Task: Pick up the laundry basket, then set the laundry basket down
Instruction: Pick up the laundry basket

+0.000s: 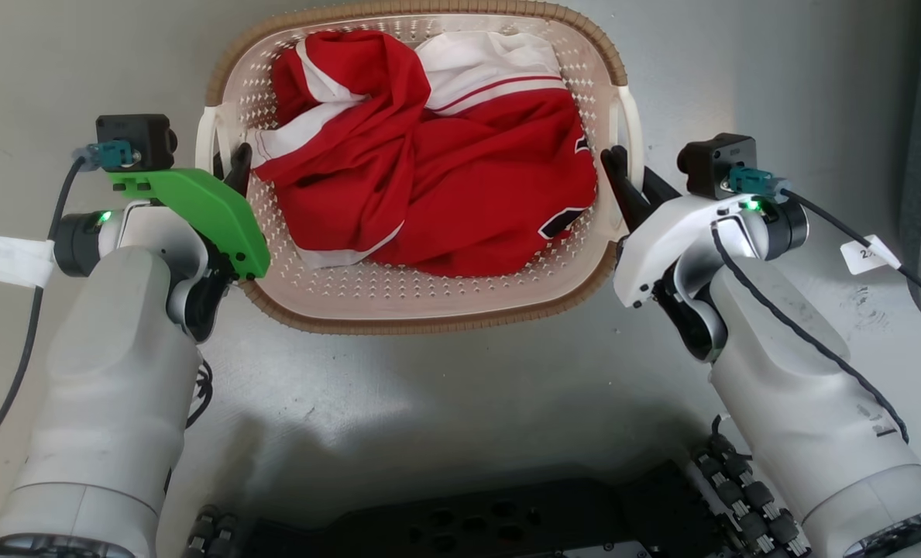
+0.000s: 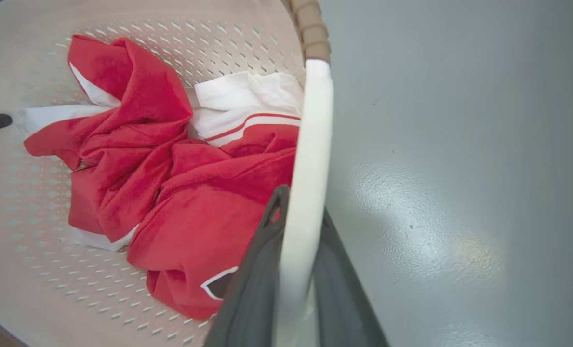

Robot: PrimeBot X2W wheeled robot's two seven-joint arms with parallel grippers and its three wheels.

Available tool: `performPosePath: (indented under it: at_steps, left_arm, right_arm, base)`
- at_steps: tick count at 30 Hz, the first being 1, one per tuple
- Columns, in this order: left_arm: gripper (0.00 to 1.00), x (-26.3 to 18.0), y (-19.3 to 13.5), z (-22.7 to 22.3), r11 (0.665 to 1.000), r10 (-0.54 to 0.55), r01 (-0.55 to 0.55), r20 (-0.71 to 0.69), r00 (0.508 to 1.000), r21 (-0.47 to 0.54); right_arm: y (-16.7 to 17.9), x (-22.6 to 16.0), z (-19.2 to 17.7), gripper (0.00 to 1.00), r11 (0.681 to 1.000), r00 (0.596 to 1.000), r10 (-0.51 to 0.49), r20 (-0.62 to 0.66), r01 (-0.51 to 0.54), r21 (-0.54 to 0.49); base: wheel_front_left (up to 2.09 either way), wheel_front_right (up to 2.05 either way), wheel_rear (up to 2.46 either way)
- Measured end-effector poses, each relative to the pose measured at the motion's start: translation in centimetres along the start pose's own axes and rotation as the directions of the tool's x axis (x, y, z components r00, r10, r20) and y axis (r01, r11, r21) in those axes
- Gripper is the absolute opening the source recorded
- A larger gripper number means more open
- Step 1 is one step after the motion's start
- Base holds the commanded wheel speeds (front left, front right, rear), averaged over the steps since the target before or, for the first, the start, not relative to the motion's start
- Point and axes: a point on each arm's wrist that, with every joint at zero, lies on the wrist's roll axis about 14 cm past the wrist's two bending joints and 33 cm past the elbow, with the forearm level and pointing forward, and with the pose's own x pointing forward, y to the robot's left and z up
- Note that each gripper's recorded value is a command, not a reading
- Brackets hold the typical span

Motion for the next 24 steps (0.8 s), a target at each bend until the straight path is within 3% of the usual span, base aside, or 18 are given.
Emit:
performPosePath:
  at_steps: [24]
  left_arm:
    - [0.0,-2.6,-2.8,-0.2,0.996,-0.026,0.017,-0.113,0.993,-0.083]
  right_arm:
    - [-0.3,-1.3,1.4,0.0,0.999,0.998,-0.012,-0.065,0.014,0.041]
  base:
    - [0.0,0.0,0.0]
